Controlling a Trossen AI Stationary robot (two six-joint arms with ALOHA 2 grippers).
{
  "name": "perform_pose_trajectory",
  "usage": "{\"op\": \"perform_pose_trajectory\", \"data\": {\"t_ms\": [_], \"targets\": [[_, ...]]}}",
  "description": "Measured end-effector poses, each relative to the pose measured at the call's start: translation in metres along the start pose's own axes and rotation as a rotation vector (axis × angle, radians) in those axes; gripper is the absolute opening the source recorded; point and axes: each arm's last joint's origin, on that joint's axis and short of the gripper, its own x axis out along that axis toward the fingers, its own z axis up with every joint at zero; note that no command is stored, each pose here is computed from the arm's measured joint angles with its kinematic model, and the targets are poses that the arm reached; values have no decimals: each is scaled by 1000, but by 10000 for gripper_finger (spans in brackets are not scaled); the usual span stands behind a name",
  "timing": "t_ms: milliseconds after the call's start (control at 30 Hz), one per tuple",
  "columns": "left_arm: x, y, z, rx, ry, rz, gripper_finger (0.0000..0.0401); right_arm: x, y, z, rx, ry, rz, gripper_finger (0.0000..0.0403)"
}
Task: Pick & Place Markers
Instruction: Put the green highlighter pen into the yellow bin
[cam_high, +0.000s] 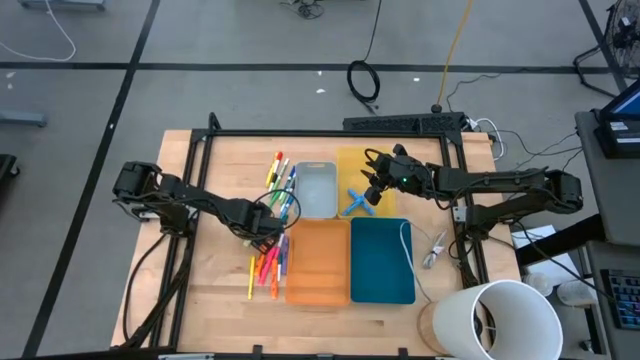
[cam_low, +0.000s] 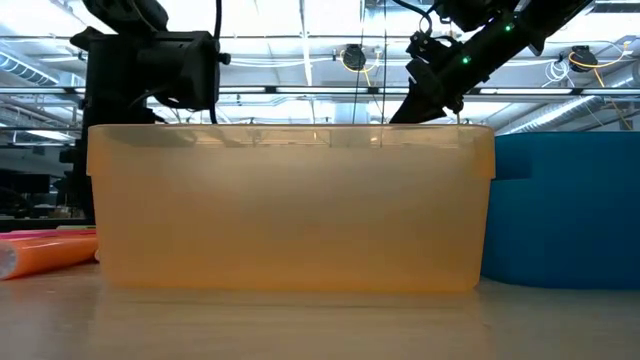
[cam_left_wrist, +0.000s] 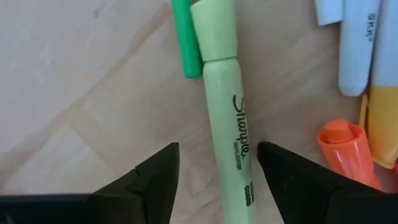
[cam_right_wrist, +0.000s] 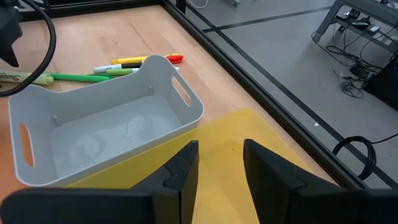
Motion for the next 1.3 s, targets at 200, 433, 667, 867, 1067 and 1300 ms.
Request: {"op": "perform_pose_trajectory", "data": {"t_ms": [200, 433, 667, 867, 1067, 1300], "targets": [[0, 5, -4, -24, 48, 53, 234, 0, 0, 0, 0, 0, 1, 114], [0, 6, -5, -19, 56, 64, 230, 0, 0, 0, 0, 0, 1, 114], [1, 5, -5, -7, 58, 51, 132, 0, 0, 0, 0, 0, 1, 114], [1, 3, -4, 88, 52, 29, 61, 0, 0, 0, 0, 0, 1, 114], [-3, 6, -10, 201, 44, 62, 61, 0, 0, 0, 0, 0, 1, 114], [-32, 22, -21, 219, -88, 121, 61, 0, 0, 0, 2, -4, 1, 114]]}}
